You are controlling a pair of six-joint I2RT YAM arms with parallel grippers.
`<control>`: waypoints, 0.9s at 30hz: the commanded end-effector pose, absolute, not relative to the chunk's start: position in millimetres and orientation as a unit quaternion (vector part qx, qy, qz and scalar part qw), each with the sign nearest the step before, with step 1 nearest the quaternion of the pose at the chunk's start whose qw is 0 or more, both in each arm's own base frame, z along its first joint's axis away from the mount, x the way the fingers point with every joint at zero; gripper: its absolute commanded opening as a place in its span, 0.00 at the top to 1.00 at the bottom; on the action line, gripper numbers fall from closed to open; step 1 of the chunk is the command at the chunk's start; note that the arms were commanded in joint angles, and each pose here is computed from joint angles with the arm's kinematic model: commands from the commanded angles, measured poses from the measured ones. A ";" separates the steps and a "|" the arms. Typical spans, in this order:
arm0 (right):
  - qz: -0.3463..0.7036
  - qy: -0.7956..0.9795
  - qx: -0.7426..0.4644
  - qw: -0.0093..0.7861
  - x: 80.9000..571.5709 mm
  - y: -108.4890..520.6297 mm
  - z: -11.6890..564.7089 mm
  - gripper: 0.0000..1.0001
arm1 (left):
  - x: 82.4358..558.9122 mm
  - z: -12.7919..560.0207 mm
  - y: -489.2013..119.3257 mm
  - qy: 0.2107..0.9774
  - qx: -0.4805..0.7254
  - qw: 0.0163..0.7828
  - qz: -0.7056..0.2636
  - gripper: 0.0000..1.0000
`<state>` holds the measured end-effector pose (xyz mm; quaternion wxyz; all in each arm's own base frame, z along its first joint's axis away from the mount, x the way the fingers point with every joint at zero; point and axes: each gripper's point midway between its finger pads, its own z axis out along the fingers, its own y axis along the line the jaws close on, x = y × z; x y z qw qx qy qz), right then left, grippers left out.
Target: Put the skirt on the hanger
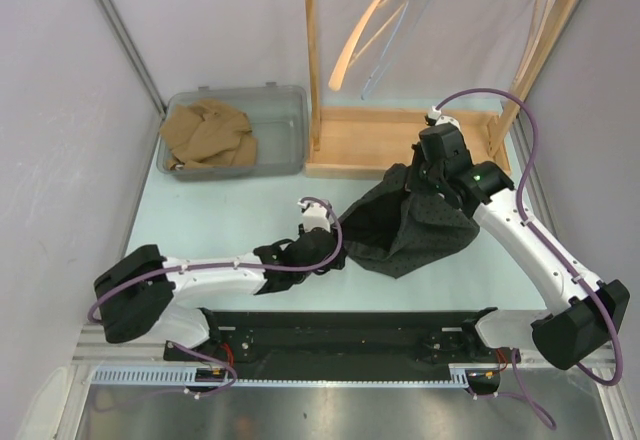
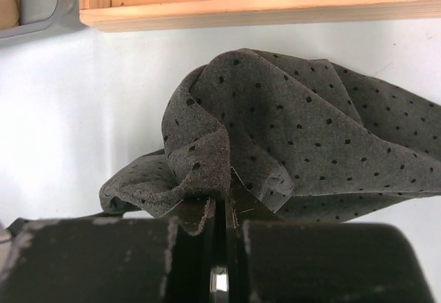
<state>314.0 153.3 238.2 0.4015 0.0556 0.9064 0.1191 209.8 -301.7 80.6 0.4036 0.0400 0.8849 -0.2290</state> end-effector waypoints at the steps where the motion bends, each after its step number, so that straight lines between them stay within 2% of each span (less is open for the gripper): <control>1: 0.152 0.892 0.062 0.421 316.0 159.0 259.9 1.00 | 228.3 101.2 -319.4 0.866 0.045 0.441 -0.230 0.45; 6: 0.157 0.892 0.061 0.419 315.4 160.6 260.5 1.00 | 236.2 97.4 -321.4 0.865 0.035 0.445 -0.229 0.53; 12: 0.152 0.893 0.064 0.418 315.0 157.0 258.3 1.00 | 247.7 91.5 -325.5 0.867 0.028 0.444 -0.223 0.67; 16: 0.153 0.892 0.067 0.419 314.2 154.5 259.6 1.00 | 250.2 84.1 -323.9 0.871 0.026 0.439 -0.220 0.68; 20: 0.154 0.891 0.069 0.421 314.0 151.3 261.2 1.00 | 254.6 78.4 -318.8 0.875 0.019 0.436 -0.208 0.63; 22: 0.152 0.891 0.072 0.421 314.0 148.5 262.0 1.00 | 255.6 76.9 -318.5 0.876 0.019 0.435 -0.206 0.65; 23: 0.152 0.891 0.072 0.421 313.4 147.7 262.1 1.00 | 256.6 76.4 -317.9 0.877 0.020 0.434 -0.205 0.69; 24: 0.151 0.891 0.074 0.423 314.0 145.5 262.9 1.00 | 255.7 76.6 -318.7 0.878 0.024 0.431 -0.205 0.81; 26: 0.148 0.890 0.075 0.425 314.2 142.2 264.4 1.00 | 258.3 88.4 -323.4 0.876 0.027 0.433 -0.212 0.97; 27: 0.145 0.889 0.079 0.426 314.9 137.7 265.2 1.00 | 253.4 85.8 -321.6 0.885 0.038 0.418 -0.204 1.00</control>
